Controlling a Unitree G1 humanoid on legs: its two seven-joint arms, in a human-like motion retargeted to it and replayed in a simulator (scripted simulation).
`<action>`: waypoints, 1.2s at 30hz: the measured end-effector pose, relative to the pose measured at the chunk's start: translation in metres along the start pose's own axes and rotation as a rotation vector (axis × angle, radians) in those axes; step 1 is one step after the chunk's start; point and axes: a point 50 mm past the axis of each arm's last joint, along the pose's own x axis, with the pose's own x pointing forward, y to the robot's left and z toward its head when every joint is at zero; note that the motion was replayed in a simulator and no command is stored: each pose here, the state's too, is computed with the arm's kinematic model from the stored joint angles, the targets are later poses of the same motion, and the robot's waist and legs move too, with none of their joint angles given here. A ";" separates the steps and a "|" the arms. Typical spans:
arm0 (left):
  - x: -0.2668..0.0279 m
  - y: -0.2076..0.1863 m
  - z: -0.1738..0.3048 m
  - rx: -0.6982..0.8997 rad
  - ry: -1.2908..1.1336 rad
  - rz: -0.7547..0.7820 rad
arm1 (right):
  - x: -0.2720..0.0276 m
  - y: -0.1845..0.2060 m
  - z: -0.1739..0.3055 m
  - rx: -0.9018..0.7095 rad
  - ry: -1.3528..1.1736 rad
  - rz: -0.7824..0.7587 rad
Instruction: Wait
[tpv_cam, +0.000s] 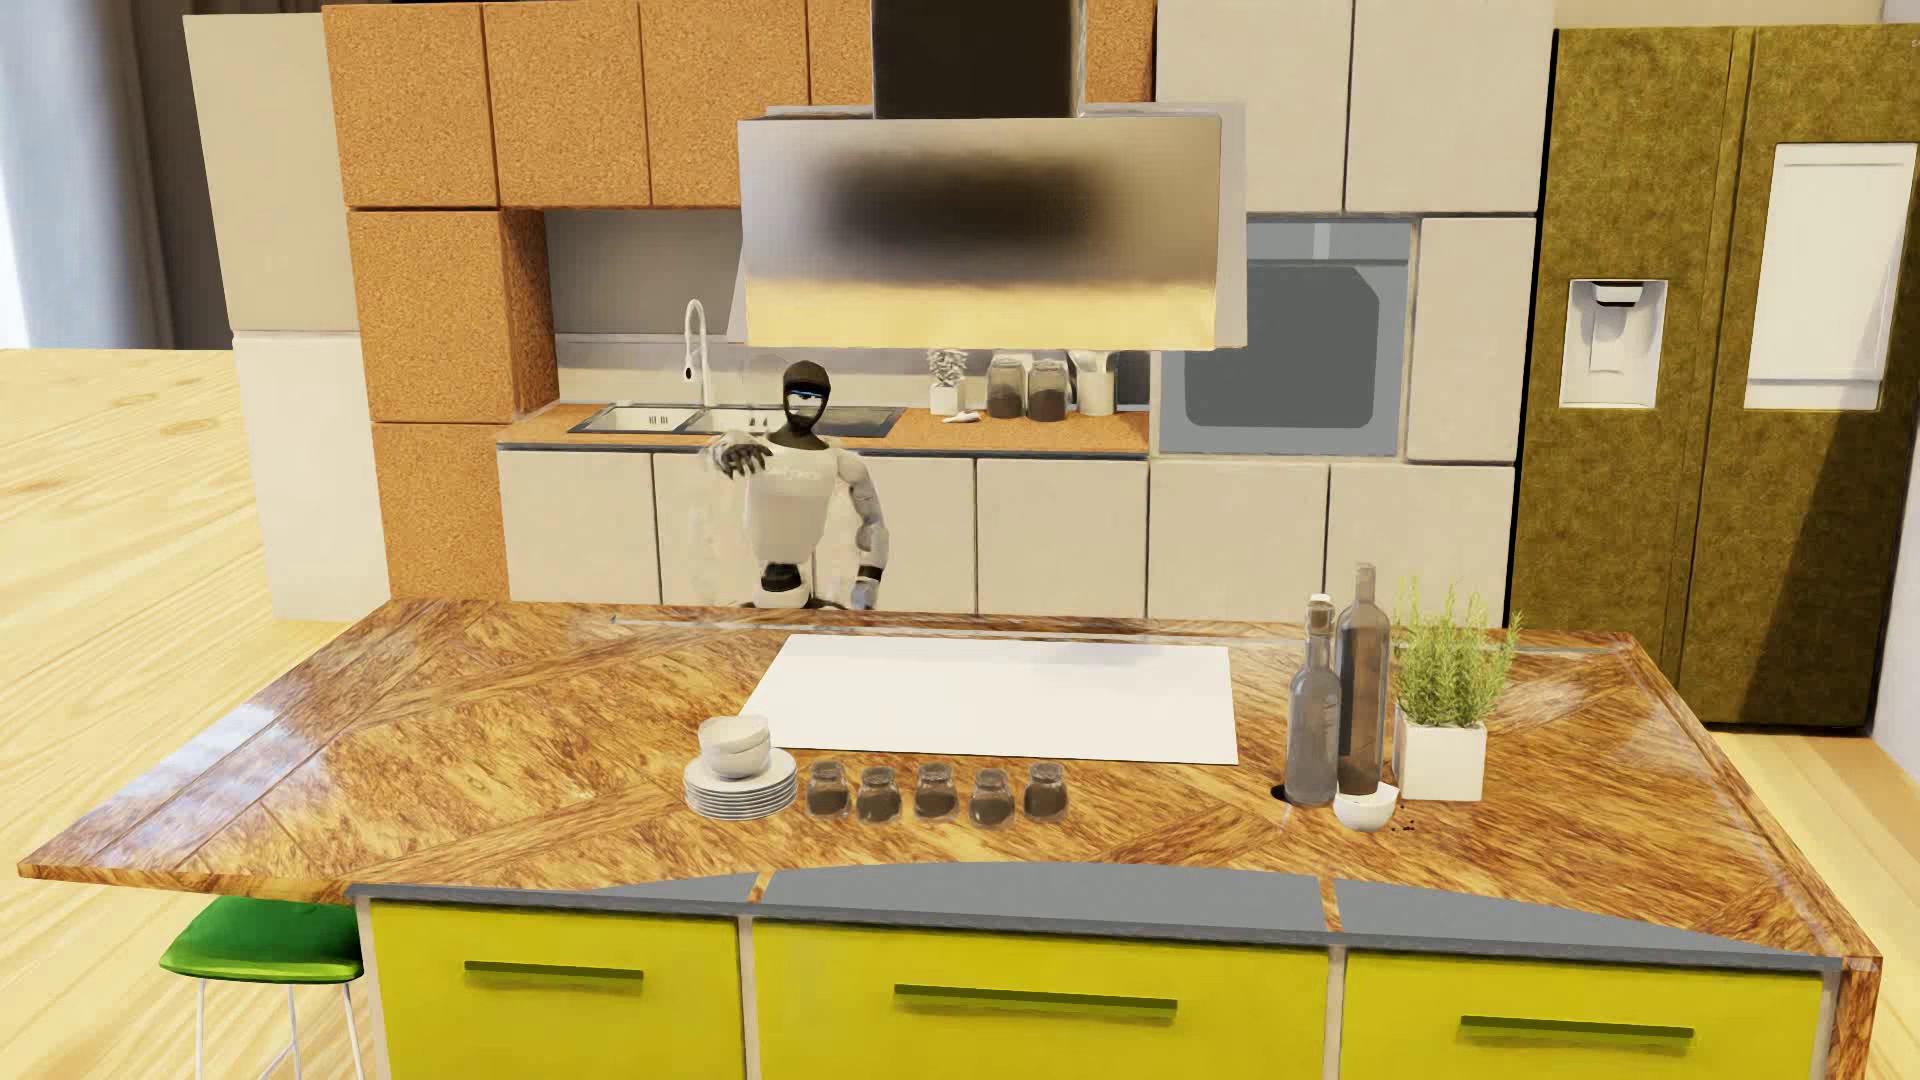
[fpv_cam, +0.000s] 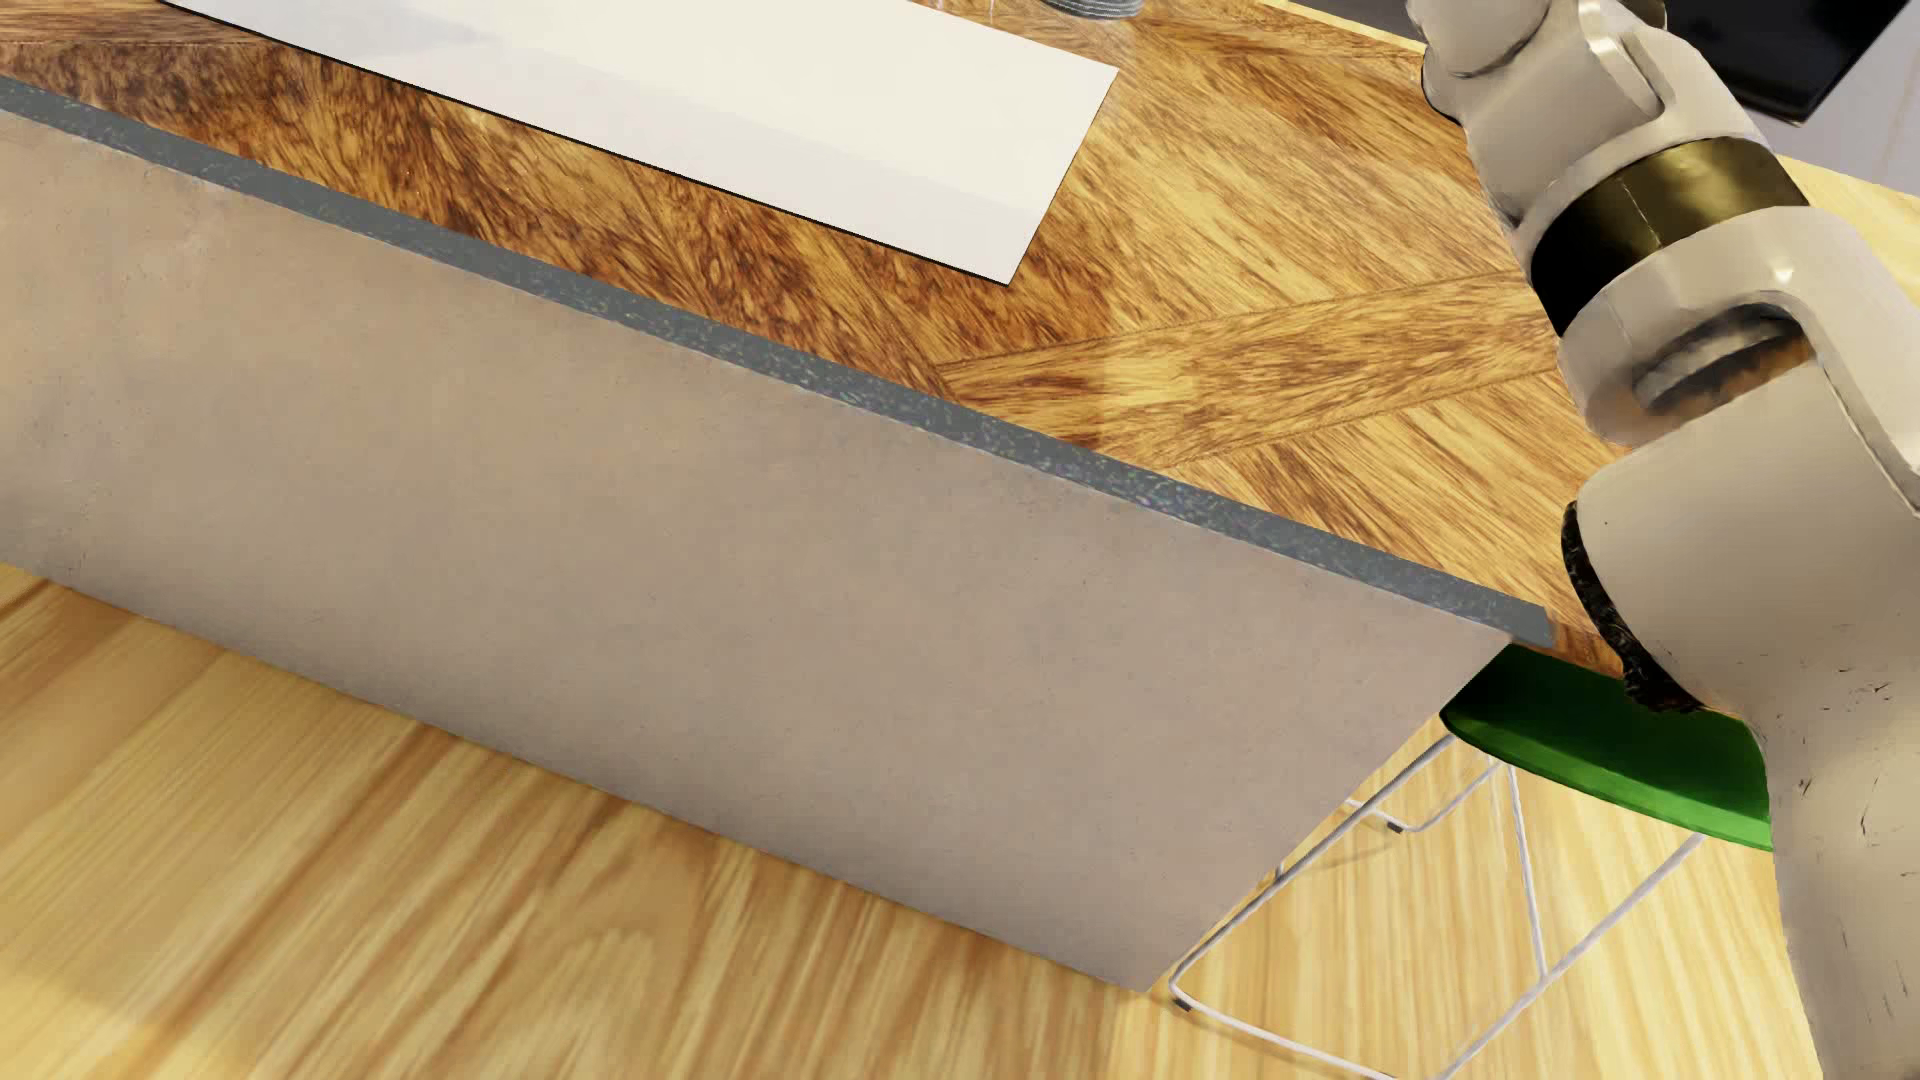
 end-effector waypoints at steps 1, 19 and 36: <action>0.000 -0.001 0.000 0.000 0.001 -0.001 | 0.000 -0.001 0.001 0.002 -0.003 -0.002; 0.001 -0.035 0.013 -0.121 -0.039 -0.054 | -0.048 0.063 0.036 0.546 -0.374 0.023; 0.001 -0.062 0.027 -0.278 -0.067 -0.080 | -0.491 0.346 -0.177 0.405 1.005 1.178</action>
